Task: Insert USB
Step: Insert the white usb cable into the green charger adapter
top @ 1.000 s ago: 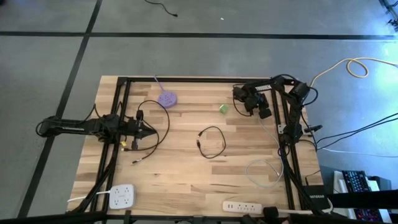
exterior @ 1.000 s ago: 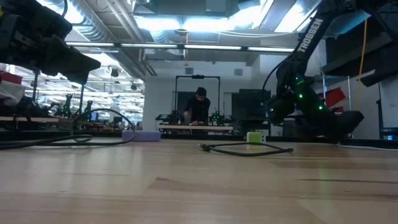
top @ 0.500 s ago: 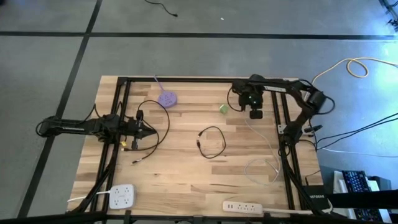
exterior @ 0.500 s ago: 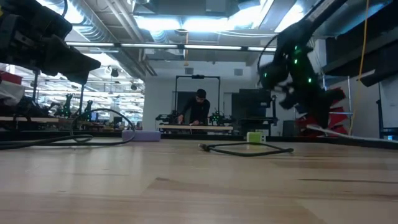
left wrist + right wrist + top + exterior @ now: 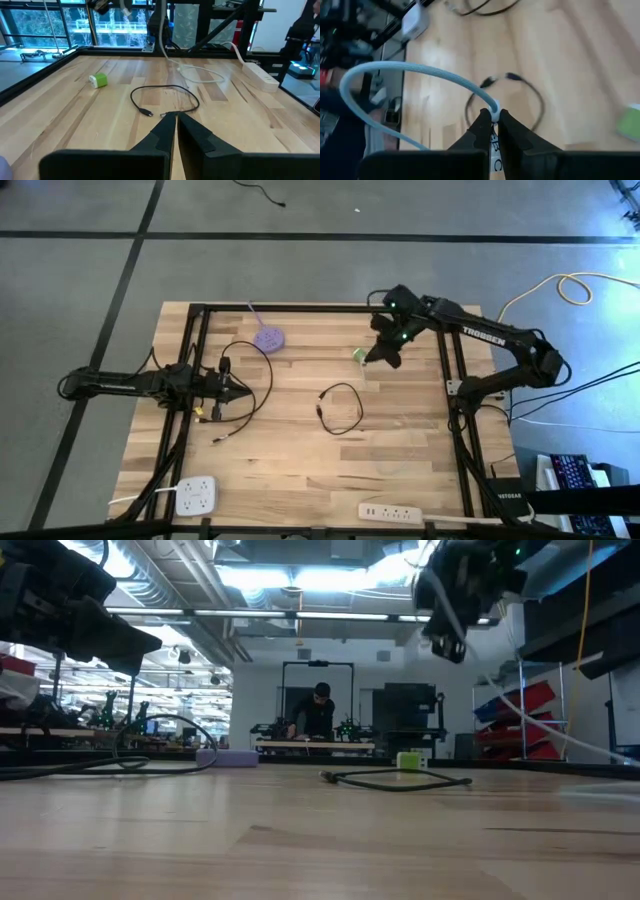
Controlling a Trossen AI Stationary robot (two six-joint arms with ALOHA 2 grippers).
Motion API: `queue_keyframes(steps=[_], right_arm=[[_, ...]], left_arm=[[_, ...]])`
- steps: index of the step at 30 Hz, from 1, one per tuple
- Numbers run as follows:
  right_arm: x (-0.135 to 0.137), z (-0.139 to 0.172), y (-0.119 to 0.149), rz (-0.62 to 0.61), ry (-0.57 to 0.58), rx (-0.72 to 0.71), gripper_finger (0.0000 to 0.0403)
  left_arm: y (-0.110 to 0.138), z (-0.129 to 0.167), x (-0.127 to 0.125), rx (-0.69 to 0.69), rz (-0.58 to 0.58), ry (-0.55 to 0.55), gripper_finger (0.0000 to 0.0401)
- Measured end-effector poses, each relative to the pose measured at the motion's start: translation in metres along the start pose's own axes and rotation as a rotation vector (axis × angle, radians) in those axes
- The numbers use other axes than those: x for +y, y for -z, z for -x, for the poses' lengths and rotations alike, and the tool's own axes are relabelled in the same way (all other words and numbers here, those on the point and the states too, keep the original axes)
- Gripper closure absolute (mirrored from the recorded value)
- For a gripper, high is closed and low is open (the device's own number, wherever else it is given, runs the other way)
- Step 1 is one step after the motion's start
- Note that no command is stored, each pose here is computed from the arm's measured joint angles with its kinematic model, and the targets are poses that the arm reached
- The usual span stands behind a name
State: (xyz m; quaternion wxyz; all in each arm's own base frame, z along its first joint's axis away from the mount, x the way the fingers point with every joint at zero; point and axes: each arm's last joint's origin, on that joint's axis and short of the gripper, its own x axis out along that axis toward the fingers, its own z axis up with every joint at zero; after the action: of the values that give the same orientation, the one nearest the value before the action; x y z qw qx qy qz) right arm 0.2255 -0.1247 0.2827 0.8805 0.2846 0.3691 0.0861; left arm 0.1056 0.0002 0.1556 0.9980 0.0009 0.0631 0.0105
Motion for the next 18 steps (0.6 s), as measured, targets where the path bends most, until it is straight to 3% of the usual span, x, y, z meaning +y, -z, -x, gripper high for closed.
queue_keyframes(steps=[13,18], right_arm=[[0.037,-0.019,-0.015,0.426,-0.24,-0.14,0.0403],[0.028,-0.037,-0.006,0.585,-0.273,-0.28,0.0403]], left_arm=[[0.0,0.0,0.0,0.0,0.0,-0.002,0.0396],[0.0,0.0,0.0,-0.001,0.0,-0.002,0.0396]])
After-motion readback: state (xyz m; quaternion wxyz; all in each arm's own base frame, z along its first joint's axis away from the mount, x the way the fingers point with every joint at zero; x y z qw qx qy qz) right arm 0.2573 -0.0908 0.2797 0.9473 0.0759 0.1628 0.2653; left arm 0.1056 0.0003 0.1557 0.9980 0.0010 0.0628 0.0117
